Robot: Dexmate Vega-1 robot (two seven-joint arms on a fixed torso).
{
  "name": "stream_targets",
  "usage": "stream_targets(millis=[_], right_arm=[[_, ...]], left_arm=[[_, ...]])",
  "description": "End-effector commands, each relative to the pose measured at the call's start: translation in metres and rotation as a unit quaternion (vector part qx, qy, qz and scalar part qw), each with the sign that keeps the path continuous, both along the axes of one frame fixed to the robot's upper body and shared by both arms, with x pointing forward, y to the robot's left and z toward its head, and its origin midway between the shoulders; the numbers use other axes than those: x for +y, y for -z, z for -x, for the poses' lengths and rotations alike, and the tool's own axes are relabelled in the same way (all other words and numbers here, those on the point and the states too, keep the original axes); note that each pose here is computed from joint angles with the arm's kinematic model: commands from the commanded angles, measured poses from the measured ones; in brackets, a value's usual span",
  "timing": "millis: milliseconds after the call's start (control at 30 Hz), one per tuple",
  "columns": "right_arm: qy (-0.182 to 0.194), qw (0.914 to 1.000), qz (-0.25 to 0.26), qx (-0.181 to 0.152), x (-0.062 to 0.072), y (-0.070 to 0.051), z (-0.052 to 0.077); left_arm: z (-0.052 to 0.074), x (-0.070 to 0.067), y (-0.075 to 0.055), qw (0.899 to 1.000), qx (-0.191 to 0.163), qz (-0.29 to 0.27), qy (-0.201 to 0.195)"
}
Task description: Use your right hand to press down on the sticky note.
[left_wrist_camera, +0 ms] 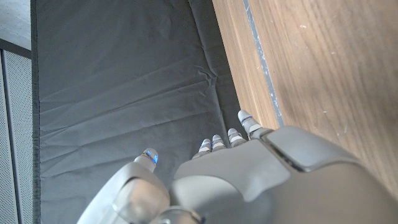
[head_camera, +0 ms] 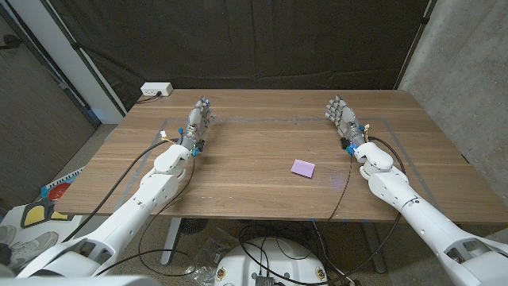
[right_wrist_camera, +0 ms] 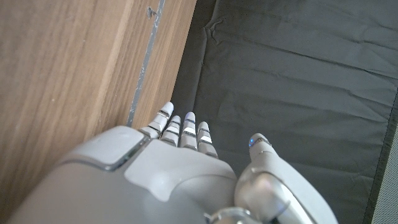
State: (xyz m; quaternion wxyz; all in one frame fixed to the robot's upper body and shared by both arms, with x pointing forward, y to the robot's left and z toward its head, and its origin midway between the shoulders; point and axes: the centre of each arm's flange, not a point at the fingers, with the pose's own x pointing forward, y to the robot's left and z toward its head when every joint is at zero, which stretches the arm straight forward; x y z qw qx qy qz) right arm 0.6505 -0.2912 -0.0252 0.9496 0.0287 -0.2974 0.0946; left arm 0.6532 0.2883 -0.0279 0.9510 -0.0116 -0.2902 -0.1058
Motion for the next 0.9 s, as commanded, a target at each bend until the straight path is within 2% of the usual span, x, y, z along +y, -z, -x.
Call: stream_targets(millis=[33,633,900], right_arm=[[0.011,0.9997,0.023,0.005,0.003,0.003,0.003],[0.062,0.9933,0.096,-0.013,0.009,0.000,0.028],[0.098,0.9834,0.152,-0.022,0.014,-0.002,0.042]], left_arm=[[-0.001,0.003,0.000,1.000,-0.001,0.010,-0.001],[-0.008,-0.001,-0.002,1.000,0.003,0.002,0.012],[-0.011,-0.004,-0.004,1.000,0.006,-0.006,0.018]])
